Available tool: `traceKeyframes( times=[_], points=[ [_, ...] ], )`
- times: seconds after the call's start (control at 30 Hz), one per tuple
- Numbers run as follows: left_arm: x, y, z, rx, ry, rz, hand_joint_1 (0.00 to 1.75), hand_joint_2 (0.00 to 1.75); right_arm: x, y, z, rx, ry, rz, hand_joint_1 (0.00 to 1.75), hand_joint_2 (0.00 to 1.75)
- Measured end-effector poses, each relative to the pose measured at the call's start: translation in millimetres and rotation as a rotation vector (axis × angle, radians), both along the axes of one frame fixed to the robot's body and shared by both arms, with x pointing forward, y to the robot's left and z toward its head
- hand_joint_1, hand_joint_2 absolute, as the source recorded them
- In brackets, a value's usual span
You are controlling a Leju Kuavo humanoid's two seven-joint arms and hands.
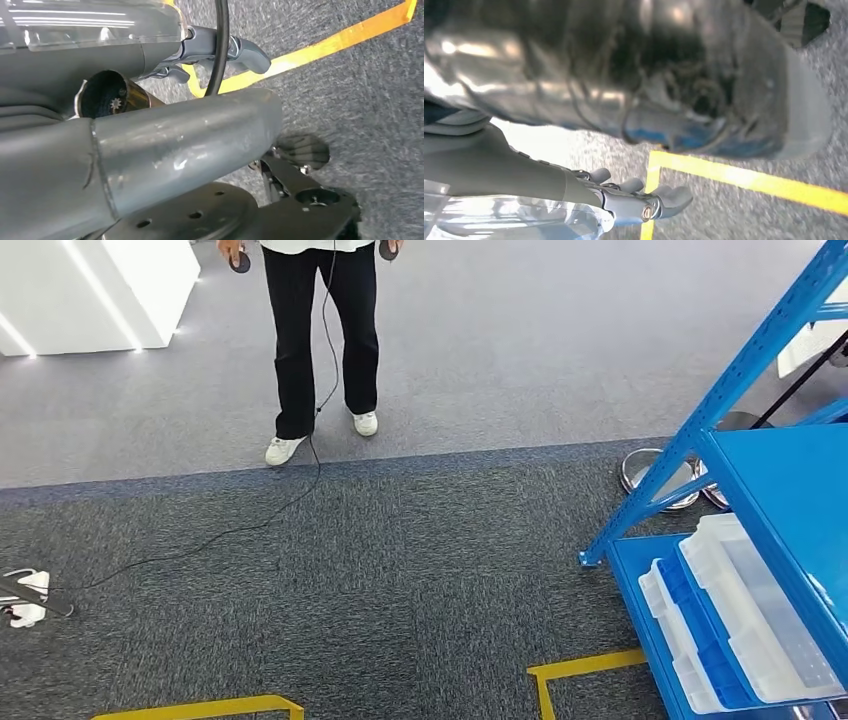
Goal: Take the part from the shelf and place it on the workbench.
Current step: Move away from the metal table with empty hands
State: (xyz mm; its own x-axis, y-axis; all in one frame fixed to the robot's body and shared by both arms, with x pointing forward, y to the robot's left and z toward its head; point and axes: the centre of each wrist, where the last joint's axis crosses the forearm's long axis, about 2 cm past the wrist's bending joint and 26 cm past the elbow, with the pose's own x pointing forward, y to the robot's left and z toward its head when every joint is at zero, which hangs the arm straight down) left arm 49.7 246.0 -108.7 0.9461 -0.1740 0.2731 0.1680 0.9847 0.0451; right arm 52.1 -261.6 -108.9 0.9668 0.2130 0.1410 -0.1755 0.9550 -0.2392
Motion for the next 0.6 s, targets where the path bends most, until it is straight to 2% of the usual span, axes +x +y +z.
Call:
traceKeyframes(
  times=[0.27,0.6],
  points=[
    [-3.1,-0.6,-0.3,-0.001,0.007,0.002,0.0,0.0,-2.0,0.5,-0.2,0.0,0.006,-0.001,0.0,0.0],
    [4.6,-0.9,0.7,0.002,-0.039,-0.007,0.0,0.0,-2.1,-0.1,-0.3,-0.001,0.004,-0.002,0.0,0.0]
  ],
)
